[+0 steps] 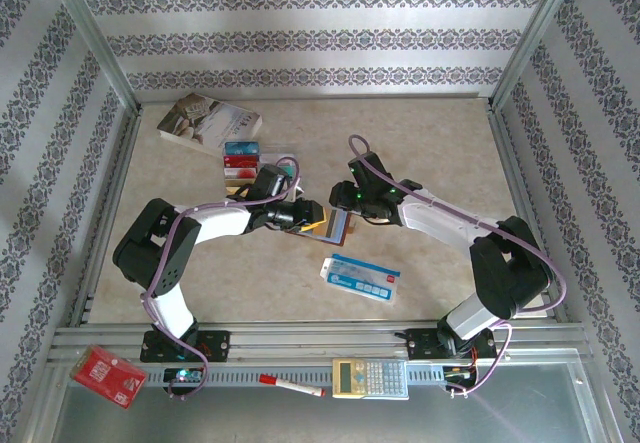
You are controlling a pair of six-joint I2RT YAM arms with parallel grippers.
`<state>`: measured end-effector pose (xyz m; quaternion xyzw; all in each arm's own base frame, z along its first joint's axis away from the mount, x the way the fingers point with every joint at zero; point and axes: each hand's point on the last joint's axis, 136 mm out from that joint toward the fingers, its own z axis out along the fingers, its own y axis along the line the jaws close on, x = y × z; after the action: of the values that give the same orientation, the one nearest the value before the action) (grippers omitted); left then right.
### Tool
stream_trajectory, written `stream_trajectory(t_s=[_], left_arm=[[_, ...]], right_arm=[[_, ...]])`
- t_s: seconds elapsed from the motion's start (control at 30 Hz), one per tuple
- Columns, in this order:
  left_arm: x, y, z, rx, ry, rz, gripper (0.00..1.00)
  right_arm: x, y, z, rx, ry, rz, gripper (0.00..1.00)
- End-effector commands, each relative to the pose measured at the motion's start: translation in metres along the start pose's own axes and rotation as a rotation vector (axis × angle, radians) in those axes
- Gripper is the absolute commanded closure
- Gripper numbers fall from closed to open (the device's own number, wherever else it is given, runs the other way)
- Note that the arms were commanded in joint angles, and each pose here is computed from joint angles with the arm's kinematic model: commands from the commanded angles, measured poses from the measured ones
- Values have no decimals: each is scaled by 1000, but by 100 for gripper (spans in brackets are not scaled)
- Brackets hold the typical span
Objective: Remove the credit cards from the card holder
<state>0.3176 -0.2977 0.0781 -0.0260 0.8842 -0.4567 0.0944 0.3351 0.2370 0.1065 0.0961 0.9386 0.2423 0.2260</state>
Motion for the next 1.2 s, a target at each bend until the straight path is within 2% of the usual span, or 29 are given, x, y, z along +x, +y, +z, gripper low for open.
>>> stream_trajectory(t_s=[0.0, 0.23, 0.4, 0.53, 0.73, 1.17], left_arm=[[-5, -15, 4, 49, -8, 24, 63], [-13, 18, -11, -91, -54, -6, 66], [-15, 31, -12, -111, -53, -49, 70], [-17, 37, -8, -139, -43, -65, 72], [-22, 48, -7, -184, -53, -69, 74], [-19, 53, 6, -153, -12, -94, 74]], right_arm=[[-7, -3, -5, 7, -37, 9, 52], [8, -1, 9, 12, 30, -35, 55], [32, -7, 29, 71, 102, -69, 64], [48, -14, 43, 101, 149, -62, 67], [61, -19, 55, 114, 202, -68, 77], [74, -37, 67, 169, 245, -69, 77]])
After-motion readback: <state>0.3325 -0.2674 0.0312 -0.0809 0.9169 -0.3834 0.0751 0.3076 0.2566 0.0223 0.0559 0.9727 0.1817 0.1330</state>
